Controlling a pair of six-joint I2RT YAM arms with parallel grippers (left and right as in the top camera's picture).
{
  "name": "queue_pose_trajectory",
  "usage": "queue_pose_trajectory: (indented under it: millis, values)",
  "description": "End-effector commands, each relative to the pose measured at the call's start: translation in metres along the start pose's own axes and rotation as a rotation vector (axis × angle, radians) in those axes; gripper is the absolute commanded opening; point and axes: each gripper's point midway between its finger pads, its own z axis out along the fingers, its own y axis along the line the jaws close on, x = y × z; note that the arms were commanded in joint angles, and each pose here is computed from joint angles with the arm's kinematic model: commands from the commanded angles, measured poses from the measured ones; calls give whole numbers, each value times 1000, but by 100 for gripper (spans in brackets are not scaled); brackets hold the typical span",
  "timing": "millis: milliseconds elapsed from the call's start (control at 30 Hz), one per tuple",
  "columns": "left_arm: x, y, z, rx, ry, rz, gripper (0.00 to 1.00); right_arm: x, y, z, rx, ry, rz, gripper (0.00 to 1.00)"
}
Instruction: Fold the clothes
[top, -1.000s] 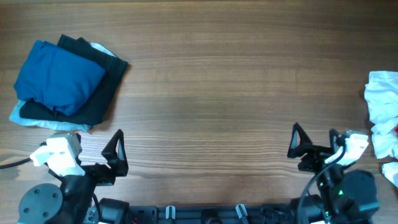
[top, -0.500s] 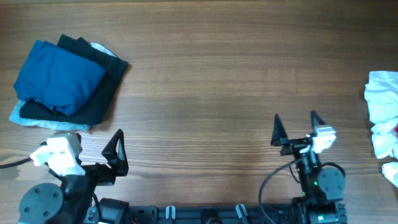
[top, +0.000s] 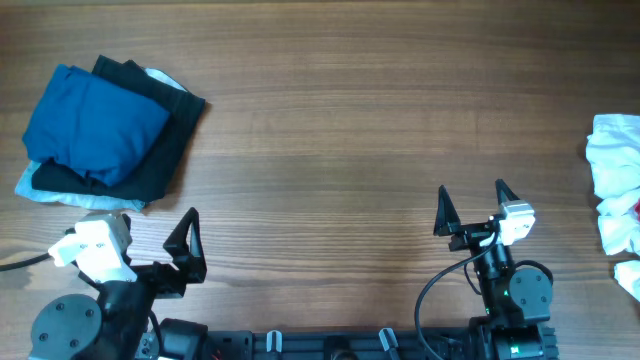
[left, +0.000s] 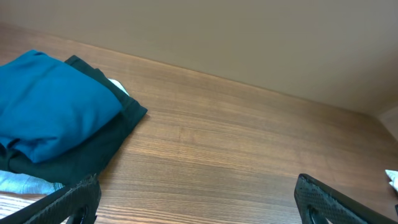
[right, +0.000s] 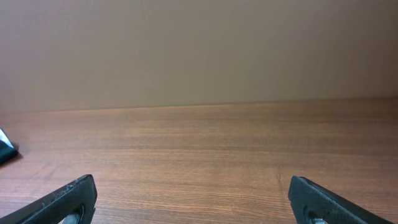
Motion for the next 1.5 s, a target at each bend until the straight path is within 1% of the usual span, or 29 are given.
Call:
queue_pose_trajectory:
  millis: [0,533,633,767,867,1000,1067,1133,1200,1267,1400,1467]
  values:
    - [0,1,-1,-5,-9,-4,100,-3,3,-1,-17,-11,-19,100]
    - [1,2,-1,-5,-9,-4,100,-3,3,-1,-17,-11,-19,100]
    - [2,7,-4,-26,-15,-12,100,-3,3,-1,-17,-11,-19,100]
    - [26,30,-11,-137,39,-38,100,-3,3,-1,-17,-11,-19,100]
    - [45,48,-10,-206,32,-65,100,-3,3,-1,-17,-11,-19,100]
    - [72,65,10,-229,-23,-86,100,-3,3,-1,-17,-11,-19,100]
    - [86,67,27,-199,-51,-88,100,-3,3,-1,-17,-11,-19,100]
    - [92,65,50,-144,-86,-85,100,-3,3,-1,-17,-11,-19,100]
    - [87,61,71,-89,-153,-79,100,-3,3,-1,-17,-11,-18,100]
    - [76,59,86,-47,-260,-70,100,-3,3,-1,-17,-11,-19,100]
    - [62,57,100,23,-456,-54,100,-2,3,-1,-17,-10,-19,100]
    - [67,59,105,33,-484,-51,100,-2,3,-1,-17,-10,-19,99]
